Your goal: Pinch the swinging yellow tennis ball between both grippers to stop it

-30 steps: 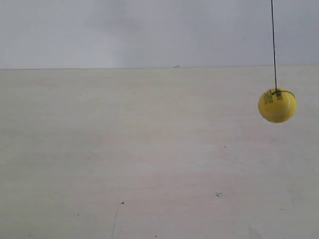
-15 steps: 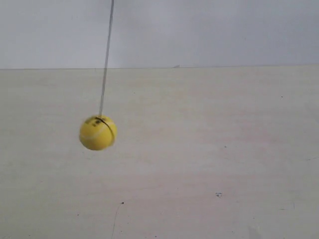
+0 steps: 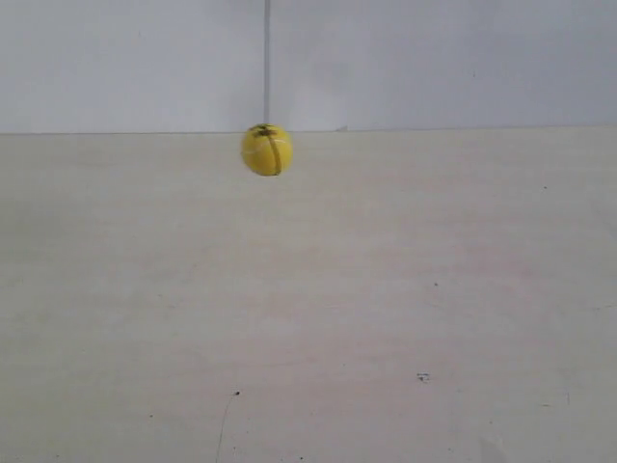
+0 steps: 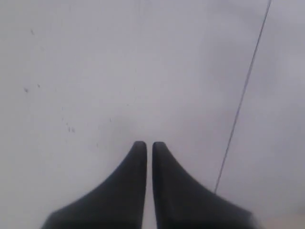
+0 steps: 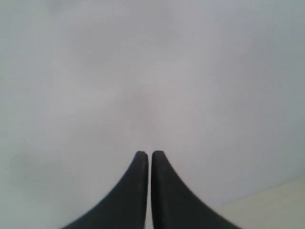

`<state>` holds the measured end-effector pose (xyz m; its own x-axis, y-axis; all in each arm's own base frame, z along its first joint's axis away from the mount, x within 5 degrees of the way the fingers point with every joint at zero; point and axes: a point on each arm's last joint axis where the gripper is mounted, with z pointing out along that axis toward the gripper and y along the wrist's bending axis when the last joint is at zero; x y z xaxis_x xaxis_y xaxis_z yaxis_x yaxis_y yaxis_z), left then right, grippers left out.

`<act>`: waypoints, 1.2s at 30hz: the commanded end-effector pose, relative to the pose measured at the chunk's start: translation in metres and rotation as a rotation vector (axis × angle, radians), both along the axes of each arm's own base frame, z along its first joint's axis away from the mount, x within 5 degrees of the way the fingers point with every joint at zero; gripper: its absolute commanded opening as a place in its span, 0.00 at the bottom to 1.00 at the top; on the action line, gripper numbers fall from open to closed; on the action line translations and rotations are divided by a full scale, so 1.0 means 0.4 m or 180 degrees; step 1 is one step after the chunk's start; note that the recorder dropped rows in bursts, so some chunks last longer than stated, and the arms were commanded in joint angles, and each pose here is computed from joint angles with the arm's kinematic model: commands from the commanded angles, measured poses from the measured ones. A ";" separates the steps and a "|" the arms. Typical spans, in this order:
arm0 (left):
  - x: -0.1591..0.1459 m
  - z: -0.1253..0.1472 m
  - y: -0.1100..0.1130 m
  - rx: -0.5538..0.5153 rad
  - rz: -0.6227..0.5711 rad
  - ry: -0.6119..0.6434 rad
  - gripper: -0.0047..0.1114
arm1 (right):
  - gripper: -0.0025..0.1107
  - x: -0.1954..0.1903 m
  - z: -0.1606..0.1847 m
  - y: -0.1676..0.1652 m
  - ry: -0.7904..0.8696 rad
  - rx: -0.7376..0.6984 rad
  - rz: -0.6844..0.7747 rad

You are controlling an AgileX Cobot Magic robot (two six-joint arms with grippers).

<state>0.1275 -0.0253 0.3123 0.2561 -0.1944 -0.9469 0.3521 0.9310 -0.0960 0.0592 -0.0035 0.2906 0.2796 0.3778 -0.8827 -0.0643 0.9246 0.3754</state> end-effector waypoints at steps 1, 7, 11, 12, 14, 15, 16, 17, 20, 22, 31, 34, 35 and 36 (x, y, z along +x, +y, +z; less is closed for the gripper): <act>0.110 -0.051 -0.030 0.0315 -0.0498 0.0443 0.08 | 0.02 0.083 -0.020 0.019 0.0471 -0.0350 0.0226; 0.215 -0.159 -0.065 0.0396 -0.1237 0.0869 0.08 | 0.02 0.207 -0.080 0.072 0.0902 -0.0939 0.0663; 0.270 -0.214 -0.073 0.0387 -0.1475 0.1000 0.08 | 0.02 0.279 -0.144 0.096 0.1181 -0.1143 0.0819; 0.282 -0.225 -0.075 0.0378 -0.1536 0.1013 0.08 | 0.02 0.294 -0.160 0.100 0.1237 -0.1163 0.0842; 0.303 -0.241 -0.078 0.0340 -0.1634 0.1049 0.08 | 0.02 0.317 -0.186 0.105 0.1310 -0.1163 0.0880; 0.326 -0.257 -0.082 0.0374 -0.1750 0.1100 0.08 | 0.02 0.337 -0.212 0.111 0.1358 -0.1167 0.0915; 0.335 -0.263 -0.084 0.0381 -0.1810 0.1123 0.08 | 0.02 0.346 -0.224 0.112 0.1383 -0.1167 0.0925; 0.342 -0.269 -0.087 0.0385 -0.1877 0.1136 0.08 | 0.02 0.353 -0.236 0.114 0.1414 -0.1157 0.0935; 0.357 -0.281 -0.108 0.0390 -0.2008 0.1191 0.08 | 0.02 0.368 -0.253 0.118 0.1406 -0.1141 0.0962; 0.363 -0.289 -0.135 0.0463 -0.2128 0.1229 0.08 | 0.02 0.384 -0.261 0.123 0.1503 -0.1192 0.1005; 0.369 -0.312 -0.228 0.0914 -0.2348 0.1410 0.08 | 0.02 0.426 -0.276 0.154 0.1583 -0.1325 0.1373; 0.368 -0.314 -0.228 0.0941 -0.2365 0.1416 0.08 | 0.02 0.426 -0.275 0.157 0.1557 -0.1359 0.1410; 0.368 -0.314 -0.228 0.0947 -0.2370 0.1416 0.08 | 0.02 0.425 -0.275 0.159 0.1538 -0.1383 0.1436; 0.367 -0.314 -0.230 0.0949 -0.2377 0.1415 0.08 | 0.02 0.424 -0.274 0.160 0.1529 -0.1384 0.1457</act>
